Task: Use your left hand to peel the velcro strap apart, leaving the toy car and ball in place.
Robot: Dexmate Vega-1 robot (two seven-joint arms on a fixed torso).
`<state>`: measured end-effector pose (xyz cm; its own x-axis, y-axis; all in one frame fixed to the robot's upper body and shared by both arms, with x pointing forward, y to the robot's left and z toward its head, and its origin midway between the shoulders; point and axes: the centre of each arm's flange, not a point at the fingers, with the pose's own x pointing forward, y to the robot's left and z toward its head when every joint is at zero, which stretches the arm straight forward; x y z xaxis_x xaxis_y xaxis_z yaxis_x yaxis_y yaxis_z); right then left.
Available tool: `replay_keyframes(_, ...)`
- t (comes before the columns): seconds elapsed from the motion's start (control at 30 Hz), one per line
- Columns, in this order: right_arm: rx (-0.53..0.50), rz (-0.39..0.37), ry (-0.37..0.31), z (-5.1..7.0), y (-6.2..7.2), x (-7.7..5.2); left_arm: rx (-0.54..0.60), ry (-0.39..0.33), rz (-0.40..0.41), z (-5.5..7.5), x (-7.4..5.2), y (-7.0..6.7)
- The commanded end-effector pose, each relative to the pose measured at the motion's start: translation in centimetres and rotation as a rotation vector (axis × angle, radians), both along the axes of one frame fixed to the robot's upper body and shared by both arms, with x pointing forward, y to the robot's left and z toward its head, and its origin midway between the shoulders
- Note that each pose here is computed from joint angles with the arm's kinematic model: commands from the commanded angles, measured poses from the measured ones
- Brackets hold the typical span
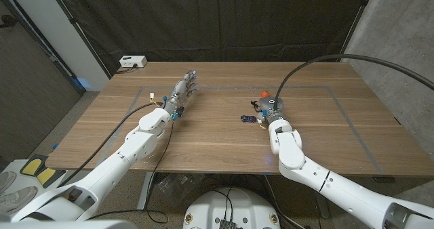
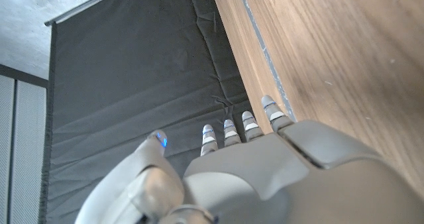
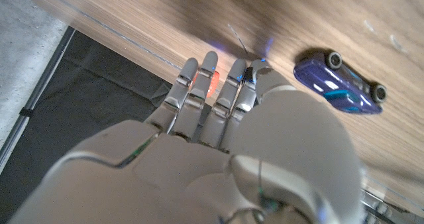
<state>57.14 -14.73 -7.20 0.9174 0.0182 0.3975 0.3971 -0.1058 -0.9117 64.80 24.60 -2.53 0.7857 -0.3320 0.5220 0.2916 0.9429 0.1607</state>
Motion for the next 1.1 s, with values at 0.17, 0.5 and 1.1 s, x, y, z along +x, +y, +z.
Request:
replay_keyframes(0.17,0.074,0.048,-0.159,1.9,1.2,-0.9,0.183,-0.155,0.115,2.3,-2.1,-1.4)
replay_keyframes(0.5,0.064,0.03,-0.211,2.3,1.8,-1.3,0.269,-0.286,0.297,3.7,-4.4,-2.3)
replay_keyframes(1.1,0.058,0.046,-0.219,2.9,2.8,-1.5,0.364,-0.389,0.28,4.7,-6.0,-4.2)
